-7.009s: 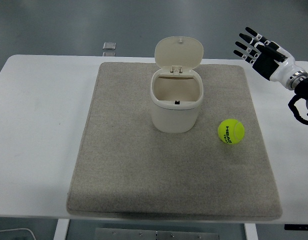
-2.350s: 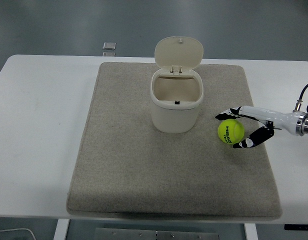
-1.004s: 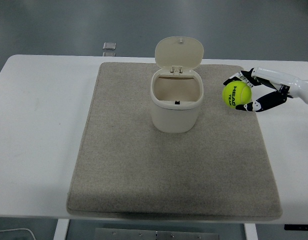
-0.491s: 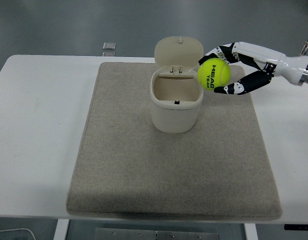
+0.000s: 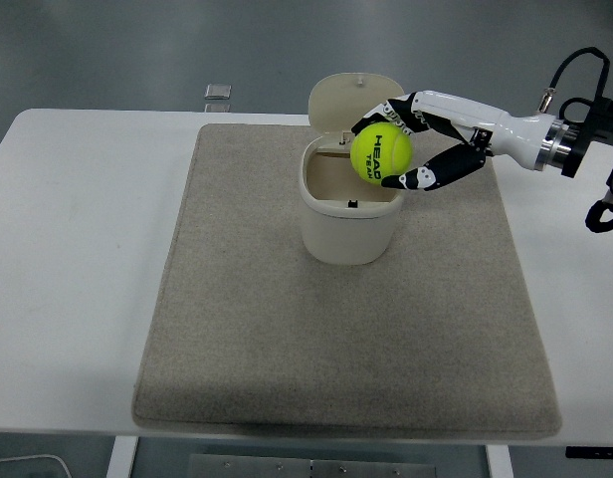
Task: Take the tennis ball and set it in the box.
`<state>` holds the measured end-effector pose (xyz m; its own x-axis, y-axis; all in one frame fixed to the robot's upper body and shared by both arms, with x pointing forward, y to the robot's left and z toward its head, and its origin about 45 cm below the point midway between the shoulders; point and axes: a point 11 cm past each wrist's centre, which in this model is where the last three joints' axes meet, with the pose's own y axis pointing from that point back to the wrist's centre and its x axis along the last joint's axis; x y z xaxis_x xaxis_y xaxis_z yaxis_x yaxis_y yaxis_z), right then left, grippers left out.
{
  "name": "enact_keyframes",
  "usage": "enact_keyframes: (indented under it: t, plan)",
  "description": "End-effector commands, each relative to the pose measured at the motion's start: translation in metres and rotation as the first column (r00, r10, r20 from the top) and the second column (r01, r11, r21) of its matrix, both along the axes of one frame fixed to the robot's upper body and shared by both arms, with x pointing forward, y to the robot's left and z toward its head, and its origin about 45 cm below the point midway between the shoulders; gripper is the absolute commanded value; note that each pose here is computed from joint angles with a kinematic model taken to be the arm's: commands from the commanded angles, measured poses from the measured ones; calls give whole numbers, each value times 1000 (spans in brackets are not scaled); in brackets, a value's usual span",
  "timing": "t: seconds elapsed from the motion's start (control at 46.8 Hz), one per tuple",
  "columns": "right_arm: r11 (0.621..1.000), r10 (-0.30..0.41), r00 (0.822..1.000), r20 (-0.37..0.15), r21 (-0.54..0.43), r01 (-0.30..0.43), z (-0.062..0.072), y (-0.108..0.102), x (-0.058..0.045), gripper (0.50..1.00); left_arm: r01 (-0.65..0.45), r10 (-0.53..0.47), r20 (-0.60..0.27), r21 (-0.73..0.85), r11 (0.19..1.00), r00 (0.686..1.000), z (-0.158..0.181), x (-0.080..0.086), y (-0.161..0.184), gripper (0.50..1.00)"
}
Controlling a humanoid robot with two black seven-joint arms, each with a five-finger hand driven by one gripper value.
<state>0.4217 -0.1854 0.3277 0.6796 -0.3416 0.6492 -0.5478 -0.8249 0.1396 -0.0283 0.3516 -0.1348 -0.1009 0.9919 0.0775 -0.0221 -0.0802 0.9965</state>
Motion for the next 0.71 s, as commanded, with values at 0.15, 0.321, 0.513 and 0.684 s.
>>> enact_keyframes:
  t: [0.15,0.321,0.513,0.684]
  plan:
    - [999,-39,999,3,-8,39,-9,0,3,543,1,-1,0,0,1000,1000,0,0,0,992]
    - [1000,-12,1000,-9,4,12,-13,13,0,605,-1,1,0,0,1000,1000,0,0,0,992]
    - [1000,-12,1000,-14,3,12,-16,13,-1,754,-1,1,0,0,1000,1000,0,0,0,992]
    - [1000,-12,1000,-14,3,12,-16,13,-1,825,1,-1,0,0,1000,1000,0,0,0,992]
